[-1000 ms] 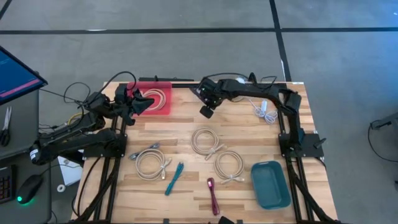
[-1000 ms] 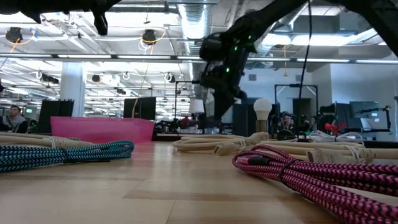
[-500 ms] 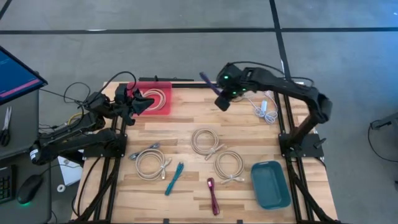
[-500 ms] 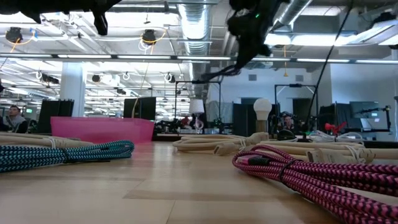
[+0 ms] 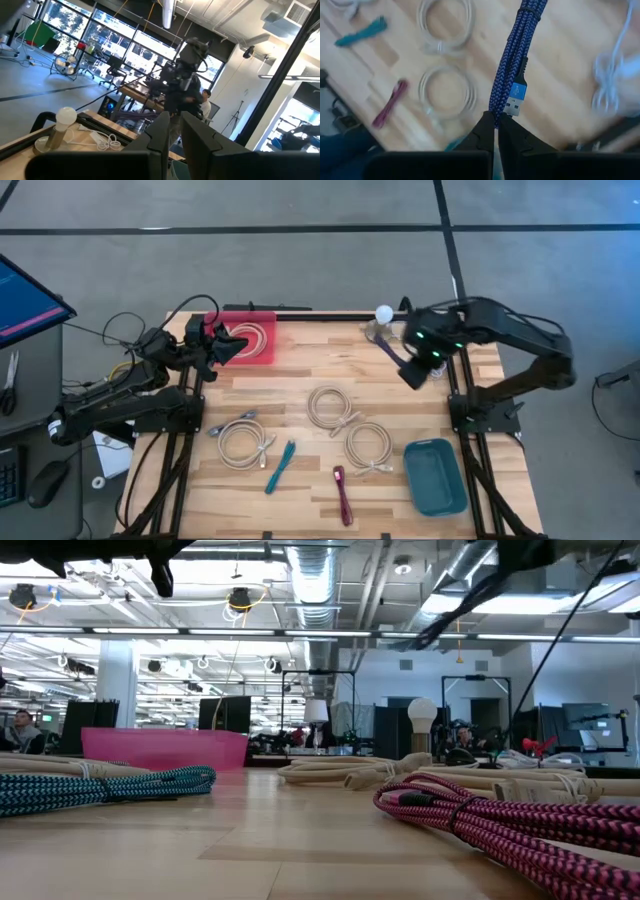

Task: Pick & Place USB Port
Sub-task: Put the violet charger cable into the blue bin

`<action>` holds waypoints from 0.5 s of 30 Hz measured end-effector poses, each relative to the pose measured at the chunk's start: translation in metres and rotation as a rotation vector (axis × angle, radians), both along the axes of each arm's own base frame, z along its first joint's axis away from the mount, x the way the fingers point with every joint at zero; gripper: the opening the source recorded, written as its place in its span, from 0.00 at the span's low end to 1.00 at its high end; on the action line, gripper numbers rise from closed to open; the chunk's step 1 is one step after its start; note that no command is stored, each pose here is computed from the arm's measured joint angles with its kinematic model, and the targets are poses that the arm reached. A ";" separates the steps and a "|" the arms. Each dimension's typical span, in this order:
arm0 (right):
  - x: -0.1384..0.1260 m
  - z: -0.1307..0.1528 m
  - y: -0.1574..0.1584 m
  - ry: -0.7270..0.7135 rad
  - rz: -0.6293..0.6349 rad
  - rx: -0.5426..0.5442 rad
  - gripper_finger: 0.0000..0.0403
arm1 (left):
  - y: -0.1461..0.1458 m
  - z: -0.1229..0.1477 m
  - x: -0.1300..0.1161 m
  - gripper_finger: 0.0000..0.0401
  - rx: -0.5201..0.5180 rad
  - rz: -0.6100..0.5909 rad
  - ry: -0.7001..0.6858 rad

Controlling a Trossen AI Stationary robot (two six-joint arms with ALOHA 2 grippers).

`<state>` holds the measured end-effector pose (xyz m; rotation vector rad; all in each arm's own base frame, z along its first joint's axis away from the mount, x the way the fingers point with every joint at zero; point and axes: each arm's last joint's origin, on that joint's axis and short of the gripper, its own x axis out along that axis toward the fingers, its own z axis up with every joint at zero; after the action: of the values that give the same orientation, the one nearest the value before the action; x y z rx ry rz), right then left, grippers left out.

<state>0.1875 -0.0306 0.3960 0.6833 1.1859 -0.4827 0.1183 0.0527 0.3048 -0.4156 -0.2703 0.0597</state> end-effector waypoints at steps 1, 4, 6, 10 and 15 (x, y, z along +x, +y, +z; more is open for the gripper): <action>-0.006 0.003 0.007 -0.007 -0.015 0.016 0.00 | 0.000 0.000 0.000 0.11 0.000 0.000 0.000; -0.020 0.012 0.026 -0.077 -0.030 0.095 0.00 | 0.000 0.000 0.000 0.11 0.001 0.000 0.000; -0.028 0.016 0.039 -0.088 -0.029 0.147 0.00 | 0.000 0.000 0.000 0.11 0.002 0.001 0.000; -0.036 0.017 0.066 -0.055 0.027 0.241 0.00 | 0.000 0.000 0.000 0.11 0.003 0.002 0.000; -0.043 0.016 0.095 0.023 0.076 0.342 0.00 | 0.000 0.000 0.000 0.11 0.003 0.002 0.000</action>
<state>0.1444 0.0646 0.4124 0.9226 1.3255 -0.2255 0.1183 0.0527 0.3048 -0.4121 -0.2706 0.0608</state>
